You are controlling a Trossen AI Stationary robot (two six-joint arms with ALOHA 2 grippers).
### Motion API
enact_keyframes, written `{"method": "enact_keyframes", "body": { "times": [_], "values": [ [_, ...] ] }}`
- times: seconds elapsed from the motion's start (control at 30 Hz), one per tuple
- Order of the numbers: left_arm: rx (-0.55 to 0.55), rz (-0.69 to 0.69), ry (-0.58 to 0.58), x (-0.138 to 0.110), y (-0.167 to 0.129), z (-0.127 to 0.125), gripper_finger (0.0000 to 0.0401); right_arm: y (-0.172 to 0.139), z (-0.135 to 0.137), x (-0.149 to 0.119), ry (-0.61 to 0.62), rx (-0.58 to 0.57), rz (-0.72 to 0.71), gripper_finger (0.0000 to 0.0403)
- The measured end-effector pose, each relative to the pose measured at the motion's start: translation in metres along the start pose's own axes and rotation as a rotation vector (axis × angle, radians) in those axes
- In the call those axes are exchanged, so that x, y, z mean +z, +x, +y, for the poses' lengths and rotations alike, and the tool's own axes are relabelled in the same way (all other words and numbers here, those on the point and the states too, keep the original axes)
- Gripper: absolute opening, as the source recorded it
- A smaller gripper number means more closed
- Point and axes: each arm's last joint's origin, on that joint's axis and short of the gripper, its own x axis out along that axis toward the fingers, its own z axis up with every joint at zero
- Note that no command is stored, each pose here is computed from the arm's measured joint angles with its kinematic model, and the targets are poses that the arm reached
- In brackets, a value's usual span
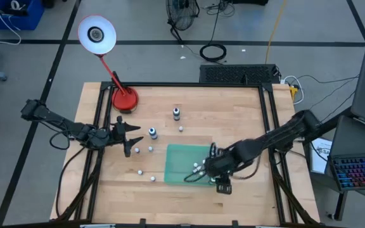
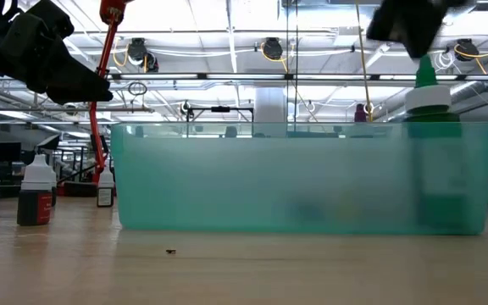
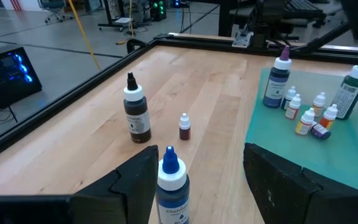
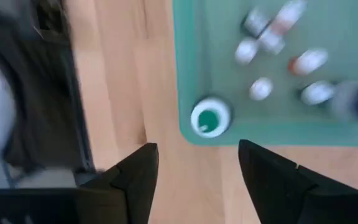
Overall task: Pick & Place food coloring
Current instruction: Put the small red food coloring bottle into the green bin
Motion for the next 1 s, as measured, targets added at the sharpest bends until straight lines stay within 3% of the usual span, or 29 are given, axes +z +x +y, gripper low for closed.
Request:
{"method": "enact_keyframes", "body": {
  "times": [0.1,0.3,0.4,0.53,0.7,0.87,1.0],
  "values": [
    [0.000,0.000,0.000,0.000,0.000,0.000,0.0237,-0.038,-0.005,-0.008,-0.023,-0.039,-0.163,0.0202],
    [0.000,0.000,0.000,0.000,0.000,0.000,0.0237,-0.112,-0.020,-0.038,-0.095,-0.253,-0.531,0.0196],
    [0.000,0.000,0.000,0.000,0.000,0.000,0.0237,-0.140,-0.032,-0.061,-0.074,-0.351,-0.629,0.0196],
    [0.000,-0.001,-0.001,0.000,0.000,0.000,0.0237,-0.158,-0.048,-0.091,-0.052,-0.366,-0.706,0.0196],
    [0.000,0.000,0.000,0.000,0.000,0.000,0.0237,-0.133,-0.074,-0.122,-0.012,-0.352,-0.778,0.0197],
    [0.000,0.000,0.000,0.000,0.000,0.000,0.0237,-0.062,-0.099,-0.137,0.014,-0.414,-0.937,0.0198],
    [0.000,-0.001,-0.001,0.000,0.000,0.000,0.0237,-0.007,-0.110,-0.145,-0.159,-0.329,-1.015,0.0199]
  ]
}}
